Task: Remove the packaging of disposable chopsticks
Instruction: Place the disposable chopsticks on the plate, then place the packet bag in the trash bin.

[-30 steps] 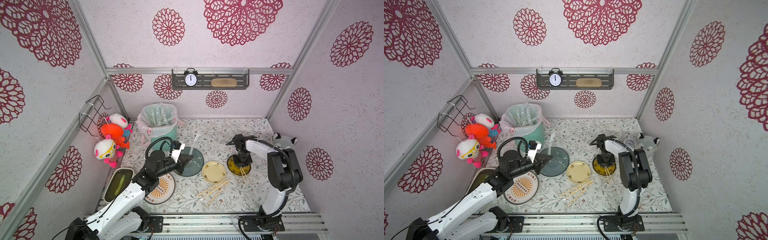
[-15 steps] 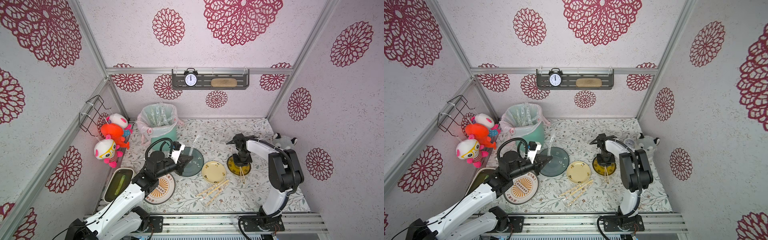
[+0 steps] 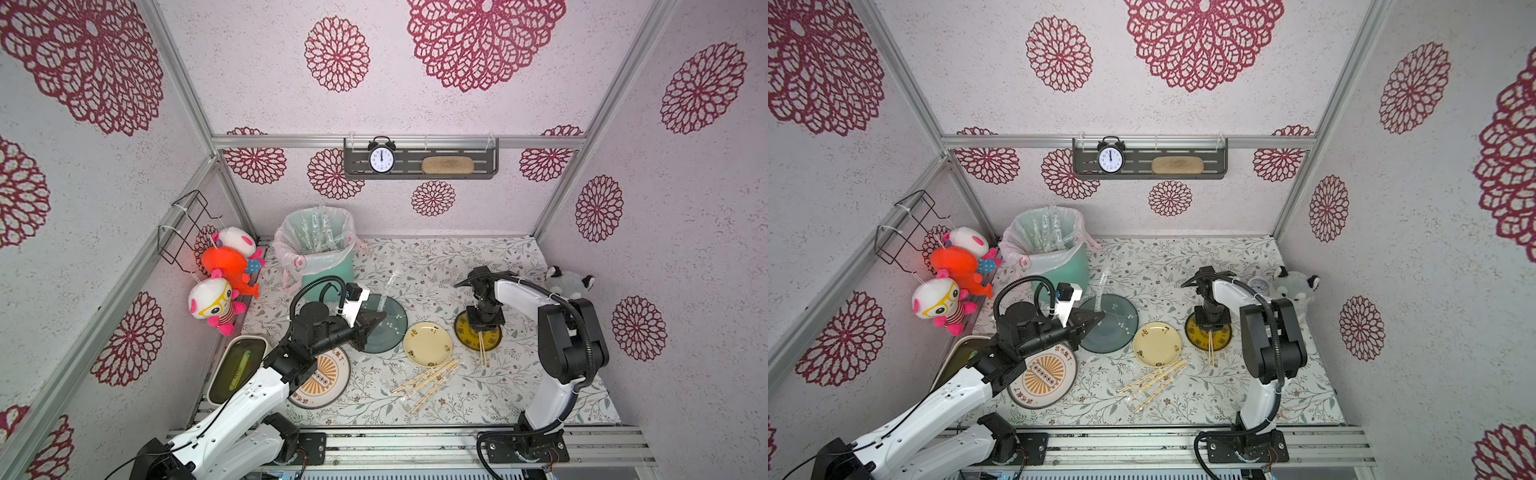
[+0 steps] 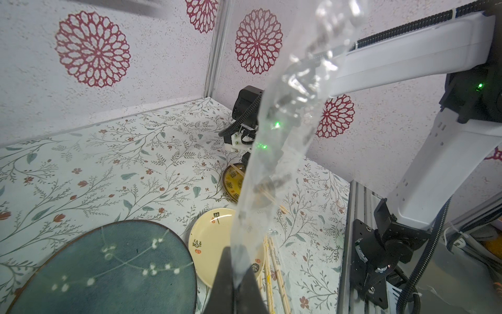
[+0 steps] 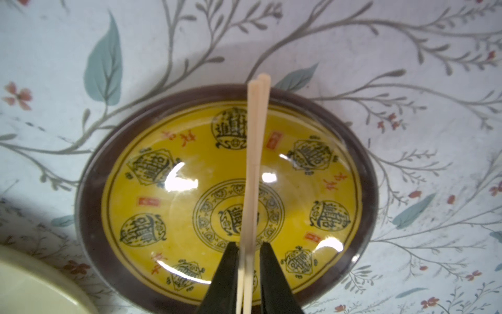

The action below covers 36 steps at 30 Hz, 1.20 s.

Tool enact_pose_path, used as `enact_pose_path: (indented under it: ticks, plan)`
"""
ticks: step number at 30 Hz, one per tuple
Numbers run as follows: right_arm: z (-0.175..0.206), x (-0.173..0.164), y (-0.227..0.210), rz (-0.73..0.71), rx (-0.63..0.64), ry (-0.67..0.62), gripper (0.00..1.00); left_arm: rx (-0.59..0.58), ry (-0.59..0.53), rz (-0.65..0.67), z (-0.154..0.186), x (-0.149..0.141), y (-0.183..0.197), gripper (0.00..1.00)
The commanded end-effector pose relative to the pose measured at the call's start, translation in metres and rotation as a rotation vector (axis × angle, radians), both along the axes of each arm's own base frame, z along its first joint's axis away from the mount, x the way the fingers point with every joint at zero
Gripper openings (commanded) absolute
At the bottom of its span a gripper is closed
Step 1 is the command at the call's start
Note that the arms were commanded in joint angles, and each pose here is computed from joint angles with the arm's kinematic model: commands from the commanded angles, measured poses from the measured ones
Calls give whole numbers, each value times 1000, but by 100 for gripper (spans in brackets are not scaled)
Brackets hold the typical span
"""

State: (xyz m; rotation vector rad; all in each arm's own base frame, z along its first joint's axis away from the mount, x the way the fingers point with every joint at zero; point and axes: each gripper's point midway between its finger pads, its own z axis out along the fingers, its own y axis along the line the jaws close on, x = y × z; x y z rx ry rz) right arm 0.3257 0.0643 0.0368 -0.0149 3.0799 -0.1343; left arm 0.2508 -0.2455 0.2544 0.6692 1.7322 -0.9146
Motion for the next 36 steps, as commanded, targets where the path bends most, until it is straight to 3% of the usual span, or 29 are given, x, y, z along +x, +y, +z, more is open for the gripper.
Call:
enact_pose_path:
  ticks: [1,8,13,17,19,20,21,24,26,32,36]
  plan:
    - [13,3,-2,-47,27,-53,21,7,-9,-3,-2,-1,1,0]
    - [29,9,-4,-65,62,-131,26,7,-8,-5,-2,-2,1,0]
    - [22,8,-4,-70,71,-119,26,11,-10,-2,-3,-1,2,0]
    - [41,19,-1,-73,100,-208,30,14,-21,41,-1,6,5,0]
    - [59,25,4,-73,139,-278,38,15,-28,90,2,12,11,0]
    - [66,27,6,-75,158,-307,61,8,-33,108,6,14,13,0]
    - [72,28,6,-78,163,-332,74,0,-38,122,10,15,15,0]
    - [89,33,10,-69,201,-403,79,-19,-52,176,23,20,22,0]
    - [103,37,12,-63,220,-460,98,-24,-62,221,33,26,27,0]
    - [170,42,26,-13,362,-735,99,11,-76,390,68,56,48,0]
    - [200,32,41,24,500,-881,99,73,-59,592,85,83,81,0]
